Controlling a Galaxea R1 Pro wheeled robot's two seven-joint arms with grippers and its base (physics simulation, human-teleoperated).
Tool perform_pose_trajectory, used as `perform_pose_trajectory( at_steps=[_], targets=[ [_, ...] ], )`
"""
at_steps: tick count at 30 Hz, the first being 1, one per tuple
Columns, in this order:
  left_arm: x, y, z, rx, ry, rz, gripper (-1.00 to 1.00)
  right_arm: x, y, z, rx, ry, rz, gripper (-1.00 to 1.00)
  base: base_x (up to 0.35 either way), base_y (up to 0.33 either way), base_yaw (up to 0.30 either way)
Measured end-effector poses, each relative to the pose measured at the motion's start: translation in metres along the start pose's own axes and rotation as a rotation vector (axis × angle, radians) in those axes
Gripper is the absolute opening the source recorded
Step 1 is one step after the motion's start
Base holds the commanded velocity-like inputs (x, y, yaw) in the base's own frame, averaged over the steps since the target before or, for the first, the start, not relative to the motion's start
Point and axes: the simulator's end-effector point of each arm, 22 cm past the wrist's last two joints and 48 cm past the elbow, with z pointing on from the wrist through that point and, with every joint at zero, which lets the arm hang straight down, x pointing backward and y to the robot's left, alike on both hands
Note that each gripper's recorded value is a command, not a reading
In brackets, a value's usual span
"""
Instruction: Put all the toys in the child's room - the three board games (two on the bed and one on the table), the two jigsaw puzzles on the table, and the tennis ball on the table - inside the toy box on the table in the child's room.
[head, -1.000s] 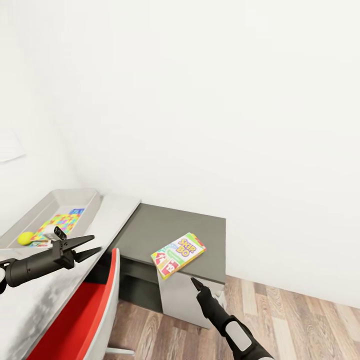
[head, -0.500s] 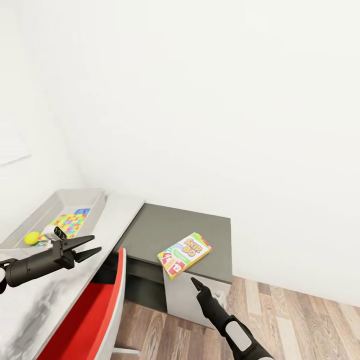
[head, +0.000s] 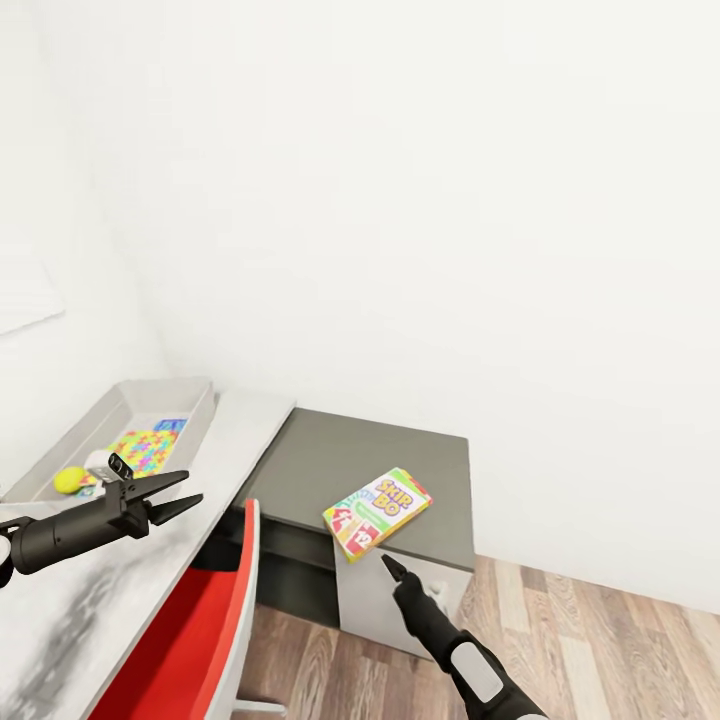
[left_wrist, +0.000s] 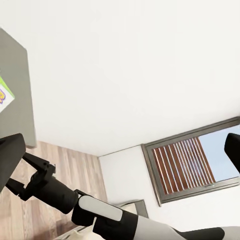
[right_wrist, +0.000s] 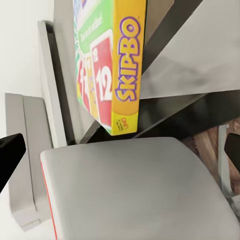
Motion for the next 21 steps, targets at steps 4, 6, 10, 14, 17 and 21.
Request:
perform_pose_trajectory(
  at_steps=[4,6,10,14,17,21],
  targets=[
    [0.0001,-0.0001,0.0,0.0,0.0,0.0,1.0,0.0,0.0002,0.0,-0.001,0.0,0.0,1.0,0.094,0.155,0.0],
    [0.0001,-0.0001,0.0001,0.0,0.0,0.0,1.0,0.0,0.0001,0.0,0.0,0.0,0.0,1.0,0.059,0.088,0.0],
    [0.0001,0.0,0.0002,0.0,0.0,0.0,1.0,0.0,0.0005,0.0001,-0.002,0.001,0.0,1.0,0.025,0.037,0.0],
    [0.0001,0.0002,0.0001,0.0,0.0,0.0,1.0,-0.0002,0.0008,0.0002,-0.002,0.001,0.0,1.0,0.01,0.015,0.0],
    [0.0001,0.0,0.0001,0.0,0.0,0.0,1.0,-0.0002,0.0006,0.0001,-0.002,0.0,0.0,1.0,0.033,0.024,0.0],
    [0.0003,0.0,0.0002,0.0,0.0,0.0,1.0,0.0001,0.0007,0.0,-0.002,0.001,0.0,1.0,0.113,0.082,0.0]
  ],
)
